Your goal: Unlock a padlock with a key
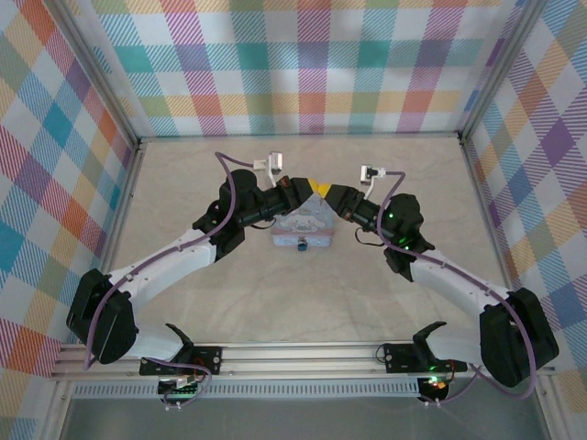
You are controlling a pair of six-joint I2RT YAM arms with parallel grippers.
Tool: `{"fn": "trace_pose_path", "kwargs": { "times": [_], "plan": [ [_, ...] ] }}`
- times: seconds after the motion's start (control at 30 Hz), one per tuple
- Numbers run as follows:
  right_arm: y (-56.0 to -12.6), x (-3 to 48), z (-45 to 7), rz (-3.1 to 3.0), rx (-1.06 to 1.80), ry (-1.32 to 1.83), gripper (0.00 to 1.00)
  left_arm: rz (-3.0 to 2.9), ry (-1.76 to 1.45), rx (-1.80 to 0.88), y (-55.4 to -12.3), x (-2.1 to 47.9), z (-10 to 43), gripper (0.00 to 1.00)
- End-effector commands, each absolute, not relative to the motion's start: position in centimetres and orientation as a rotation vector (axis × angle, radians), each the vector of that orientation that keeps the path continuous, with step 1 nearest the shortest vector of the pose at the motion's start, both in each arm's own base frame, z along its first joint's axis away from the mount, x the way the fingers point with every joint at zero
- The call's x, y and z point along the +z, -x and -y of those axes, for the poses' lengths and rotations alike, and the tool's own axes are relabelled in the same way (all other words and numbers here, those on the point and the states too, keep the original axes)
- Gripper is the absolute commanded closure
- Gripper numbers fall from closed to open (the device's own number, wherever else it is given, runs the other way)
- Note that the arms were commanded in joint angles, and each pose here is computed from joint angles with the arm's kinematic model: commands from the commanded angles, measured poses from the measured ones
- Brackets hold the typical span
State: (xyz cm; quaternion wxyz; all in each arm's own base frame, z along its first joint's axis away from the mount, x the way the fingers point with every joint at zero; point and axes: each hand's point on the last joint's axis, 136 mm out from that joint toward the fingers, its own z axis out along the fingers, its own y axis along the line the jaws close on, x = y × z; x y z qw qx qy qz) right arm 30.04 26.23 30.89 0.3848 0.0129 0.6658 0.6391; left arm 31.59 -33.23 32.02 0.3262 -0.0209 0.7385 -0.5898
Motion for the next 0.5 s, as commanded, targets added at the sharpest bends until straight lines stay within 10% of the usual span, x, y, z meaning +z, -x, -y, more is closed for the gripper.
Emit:
{"fn": "trace_pose_path", "kwargs": {
  "times": [0.0, 0.1, 0.47],
  "plan": [
    [-29.8, 30.2, -26.3, -1.712, 1.618, -0.036, 0.72, -1.848, 0.023, -1.587, -30.9, 34.6, 33.2, 1.00],
    [-30.0, 29.9, -25.8, -1.713, 1.592, -0.068, 0.42, -1.842, 0.024, -1.586, -30.8, 34.7, 33.1, 1.00],
    [-29.6, 31.2, -25.9, -1.679, 1.607, -0.036, 0.48, -1.851, 0.022, -1.591, -30.9, 34.4, 33.2, 1.00]
  ]
}}
